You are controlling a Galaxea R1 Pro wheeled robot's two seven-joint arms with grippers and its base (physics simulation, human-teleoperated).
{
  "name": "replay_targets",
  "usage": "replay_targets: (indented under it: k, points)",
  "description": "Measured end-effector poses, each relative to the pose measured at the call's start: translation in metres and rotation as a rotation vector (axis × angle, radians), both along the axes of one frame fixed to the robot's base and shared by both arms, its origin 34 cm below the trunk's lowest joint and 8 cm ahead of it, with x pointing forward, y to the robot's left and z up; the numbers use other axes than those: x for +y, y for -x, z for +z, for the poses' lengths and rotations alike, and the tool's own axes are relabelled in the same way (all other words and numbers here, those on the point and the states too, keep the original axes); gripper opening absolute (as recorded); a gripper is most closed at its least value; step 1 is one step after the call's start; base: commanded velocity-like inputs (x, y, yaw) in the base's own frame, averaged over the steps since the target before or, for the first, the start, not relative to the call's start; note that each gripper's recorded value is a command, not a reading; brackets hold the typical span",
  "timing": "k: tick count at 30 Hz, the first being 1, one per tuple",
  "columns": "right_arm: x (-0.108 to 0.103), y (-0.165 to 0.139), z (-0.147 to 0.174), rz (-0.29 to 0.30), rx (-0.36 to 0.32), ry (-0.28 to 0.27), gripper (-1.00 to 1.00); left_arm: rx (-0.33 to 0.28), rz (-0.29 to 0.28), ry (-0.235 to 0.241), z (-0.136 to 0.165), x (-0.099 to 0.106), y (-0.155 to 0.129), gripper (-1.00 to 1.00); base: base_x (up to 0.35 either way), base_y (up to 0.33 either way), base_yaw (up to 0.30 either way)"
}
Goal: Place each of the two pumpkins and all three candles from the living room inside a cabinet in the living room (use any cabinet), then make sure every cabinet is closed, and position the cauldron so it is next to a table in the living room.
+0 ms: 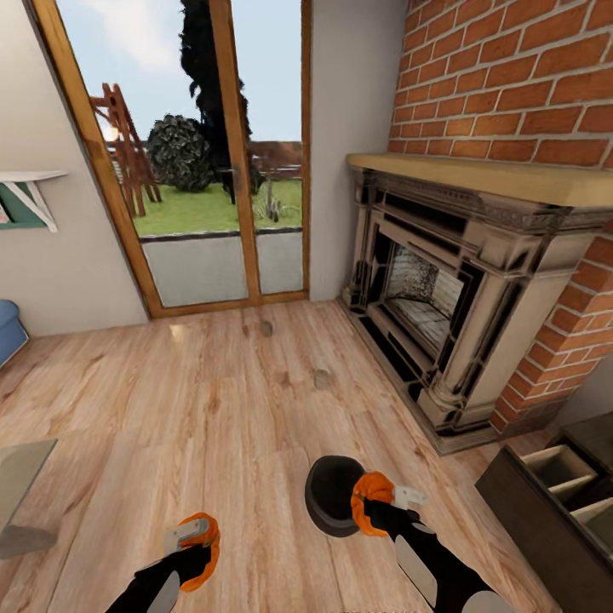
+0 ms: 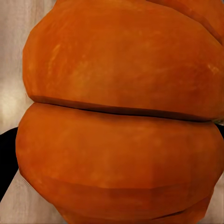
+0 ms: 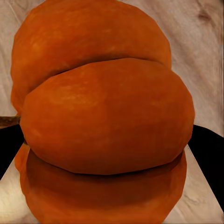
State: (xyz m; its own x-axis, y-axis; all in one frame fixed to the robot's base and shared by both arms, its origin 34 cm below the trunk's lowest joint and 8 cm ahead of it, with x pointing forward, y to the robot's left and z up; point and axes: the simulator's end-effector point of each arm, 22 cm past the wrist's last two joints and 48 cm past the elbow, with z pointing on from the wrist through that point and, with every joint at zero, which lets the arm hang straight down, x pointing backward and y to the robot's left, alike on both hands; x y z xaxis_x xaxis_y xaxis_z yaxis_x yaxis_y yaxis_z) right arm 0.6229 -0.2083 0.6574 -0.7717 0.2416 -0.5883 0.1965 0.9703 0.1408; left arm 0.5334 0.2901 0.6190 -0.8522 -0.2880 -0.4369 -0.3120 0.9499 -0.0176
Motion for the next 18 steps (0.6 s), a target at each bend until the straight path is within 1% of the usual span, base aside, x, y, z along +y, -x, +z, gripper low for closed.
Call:
replay_targets:
  k: [15, 18]
  points:
    - [-0.0002, 0.0, 0.0, -0.004, 0.0, -0.002, -1.0, 0.0, -0.001, 0.0, 0.0, -0.0004, 0.0, -1.0, 0.0, 0.0, -0.281]
    - [-0.0016, -0.0033, 0.0026, -0.01, -0.019, -0.001, -1.0, 0.0, -0.001, 0.001, 0.0, -0.0006, 0.0, -1.0, 0.0, 0.0, -0.281]
